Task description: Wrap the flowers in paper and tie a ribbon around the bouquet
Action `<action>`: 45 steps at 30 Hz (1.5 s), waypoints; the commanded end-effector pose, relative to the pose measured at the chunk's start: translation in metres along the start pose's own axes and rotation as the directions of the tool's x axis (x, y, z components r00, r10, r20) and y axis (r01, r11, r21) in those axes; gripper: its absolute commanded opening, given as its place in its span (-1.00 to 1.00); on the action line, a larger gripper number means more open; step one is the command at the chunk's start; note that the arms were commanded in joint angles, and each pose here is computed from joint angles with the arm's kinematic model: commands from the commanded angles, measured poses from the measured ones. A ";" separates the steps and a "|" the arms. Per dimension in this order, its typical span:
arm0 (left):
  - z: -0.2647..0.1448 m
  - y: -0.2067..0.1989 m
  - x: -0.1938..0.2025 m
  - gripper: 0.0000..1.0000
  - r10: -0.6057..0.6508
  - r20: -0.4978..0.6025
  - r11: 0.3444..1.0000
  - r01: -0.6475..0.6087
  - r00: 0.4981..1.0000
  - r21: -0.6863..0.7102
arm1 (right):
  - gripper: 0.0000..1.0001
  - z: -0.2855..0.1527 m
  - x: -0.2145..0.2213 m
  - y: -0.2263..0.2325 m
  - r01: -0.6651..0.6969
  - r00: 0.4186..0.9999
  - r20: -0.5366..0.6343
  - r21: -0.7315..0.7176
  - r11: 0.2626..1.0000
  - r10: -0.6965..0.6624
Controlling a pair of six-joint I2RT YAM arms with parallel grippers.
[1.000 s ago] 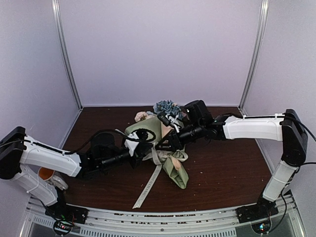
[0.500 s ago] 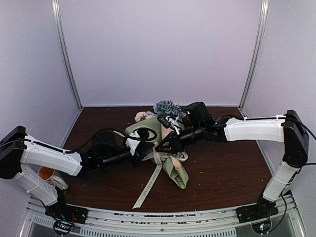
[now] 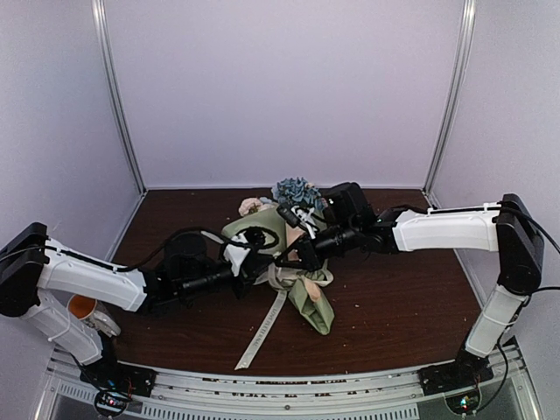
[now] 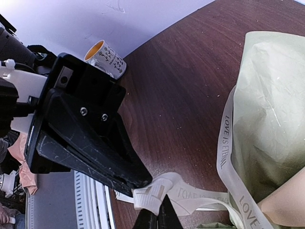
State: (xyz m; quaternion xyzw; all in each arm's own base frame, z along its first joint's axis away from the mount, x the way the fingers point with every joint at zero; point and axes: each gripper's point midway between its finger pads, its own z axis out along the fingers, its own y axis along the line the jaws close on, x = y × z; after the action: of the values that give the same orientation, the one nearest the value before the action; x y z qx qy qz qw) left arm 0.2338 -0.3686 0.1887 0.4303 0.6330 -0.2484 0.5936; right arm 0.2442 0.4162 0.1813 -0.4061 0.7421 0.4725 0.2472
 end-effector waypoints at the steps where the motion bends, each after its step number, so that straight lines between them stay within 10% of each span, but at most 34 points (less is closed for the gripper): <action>1: 0.003 0.006 -0.016 -1.00 -0.040 0.036 0.999 0.040 0.999 0.003 | -1.00 -0.002 -0.016 0.000 0.026 0.999 0.043 0.019 0.999 -0.027; 3: 0.004 0.012 -0.017 -0.81 -0.070 0.019 0.998 0.070 0.997 0.002 | -1.00 -0.004 -0.016 -0.003 0.020 0.999 0.039 0.029 0.999 -0.022; 7: -0.001 0.031 -0.020 0.29 -0.154 -0.018 0.988 0.153 0.988 -0.033 | -1.00 -0.008 -0.012 -0.011 0.007 1.000 0.029 0.053 0.999 -0.008; 10: -0.009 0.056 -0.020 0.59 -0.237 -0.032 0.967 0.232 0.971 -0.100 | -1.00 -0.009 -0.009 -0.014 0.006 1.000 0.021 0.068 0.998 -0.007; 15: -0.022 0.127 0.031 0.65 -0.437 -0.192 0.844 0.327 0.879 -0.424 | -1.00 -0.008 -0.006 -0.017 -0.001 1.000 0.013 0.071 0.997 0.000; 18: -0.035 0.165 0.119 0.70 -0.639 -0.382 0.696 0.291 0.668 -0.656 | -1.00 -0.006 -0.006 -0.018 -0.004 1.000 0.007 0.074 0.997 0.004; 20: -0.029 0.163 0.141 0.76 -0.671 -0.410 0.685 0.305 0.617 -0.662 | -1.00 -0.005 -0.005 -0.019 -0.004 1.000 0.002 0.075 0.997 0.004; 31: -0.027 0.160 0.183 0.37 -0.755 -0.408 0.609 0.320 0.513 -0.725 | -1.00 -0.006 -0.005 -0.018 0.000 1.000 0.003 0.073 0.997 0.000; 40: -0.042 0.157 0.158 0.61 -0.778 -0.327 0.572 0.391 0.536 -0.721 | -1.00 -0.004 -0.002 -0.019 -0.004 1.000 -0.007 0.065 0.998 0.005; 45: -0.050 0.137 0.169 0.65 -0.830 -0.302 0.523 0.467 0.469 -0.713 | -1.00 -0.003 -0.003 -0.019 -0.006 1.000 -0.006 0.062 0.998 0.007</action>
State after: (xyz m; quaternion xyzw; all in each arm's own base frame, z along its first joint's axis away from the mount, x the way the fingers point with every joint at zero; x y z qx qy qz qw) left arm 0.3485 -0.2138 0.0728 0.0360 0.9435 -0.0900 0.3169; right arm 0.2550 0.4063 0.1674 -0.3916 0.7663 0.4480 0.2423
